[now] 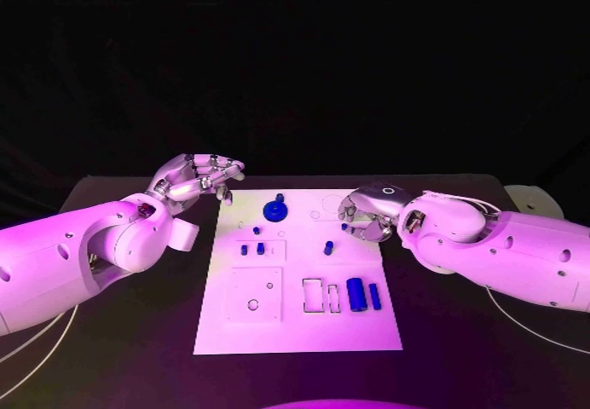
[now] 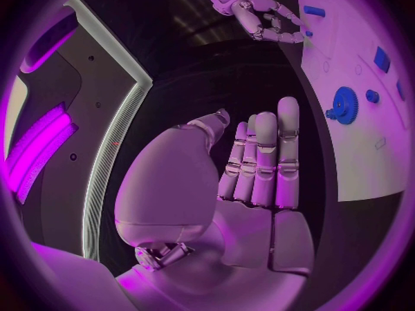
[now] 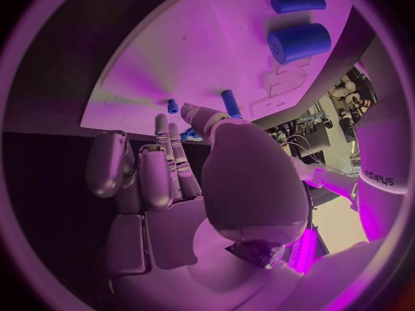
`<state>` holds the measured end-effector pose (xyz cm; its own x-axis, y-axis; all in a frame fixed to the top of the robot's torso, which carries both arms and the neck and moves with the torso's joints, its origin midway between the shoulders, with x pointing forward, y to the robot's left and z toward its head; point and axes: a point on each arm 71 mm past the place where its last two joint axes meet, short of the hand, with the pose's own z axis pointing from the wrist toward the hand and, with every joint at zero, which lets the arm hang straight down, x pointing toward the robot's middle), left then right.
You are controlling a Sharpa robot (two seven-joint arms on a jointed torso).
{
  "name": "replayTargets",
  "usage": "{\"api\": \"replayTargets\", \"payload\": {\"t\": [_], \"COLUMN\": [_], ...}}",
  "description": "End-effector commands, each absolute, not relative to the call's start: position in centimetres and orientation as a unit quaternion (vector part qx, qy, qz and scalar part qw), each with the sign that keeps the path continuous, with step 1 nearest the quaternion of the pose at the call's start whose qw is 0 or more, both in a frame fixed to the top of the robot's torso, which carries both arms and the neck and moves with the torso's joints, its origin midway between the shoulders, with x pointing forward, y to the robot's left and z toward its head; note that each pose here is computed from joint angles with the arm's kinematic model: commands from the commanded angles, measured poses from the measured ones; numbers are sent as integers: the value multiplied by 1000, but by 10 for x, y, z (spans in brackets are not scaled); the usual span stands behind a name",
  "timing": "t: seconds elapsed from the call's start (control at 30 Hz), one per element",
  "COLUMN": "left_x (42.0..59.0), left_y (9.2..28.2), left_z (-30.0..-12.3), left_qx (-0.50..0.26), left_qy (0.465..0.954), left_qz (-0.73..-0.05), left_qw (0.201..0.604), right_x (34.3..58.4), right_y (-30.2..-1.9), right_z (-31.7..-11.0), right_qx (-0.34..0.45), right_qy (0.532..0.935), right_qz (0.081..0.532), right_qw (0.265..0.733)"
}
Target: Assemble the parts on the task board
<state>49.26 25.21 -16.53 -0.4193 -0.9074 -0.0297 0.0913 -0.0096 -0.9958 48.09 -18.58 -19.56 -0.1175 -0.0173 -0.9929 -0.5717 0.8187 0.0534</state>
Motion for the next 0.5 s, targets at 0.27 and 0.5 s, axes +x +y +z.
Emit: {"api": "replayTargets", "payload": {"t": [0.27, 0.5], "left_x": [491, 491], "left_y": [249, 249], "left_z": [-163, -163], "left_qx": [-368, -370], "left_qy": [554, 555], "left_qz": [-633, -631], "left_qw": [397, 396], "right_x": [485, 485], "right_y": [-180, -177], "right_z": [-207, -214], "right_qx": [-224, -226], "right_qy": [721, 729], "right_qz": [195, 193], "right_qw": [626, 617]}}
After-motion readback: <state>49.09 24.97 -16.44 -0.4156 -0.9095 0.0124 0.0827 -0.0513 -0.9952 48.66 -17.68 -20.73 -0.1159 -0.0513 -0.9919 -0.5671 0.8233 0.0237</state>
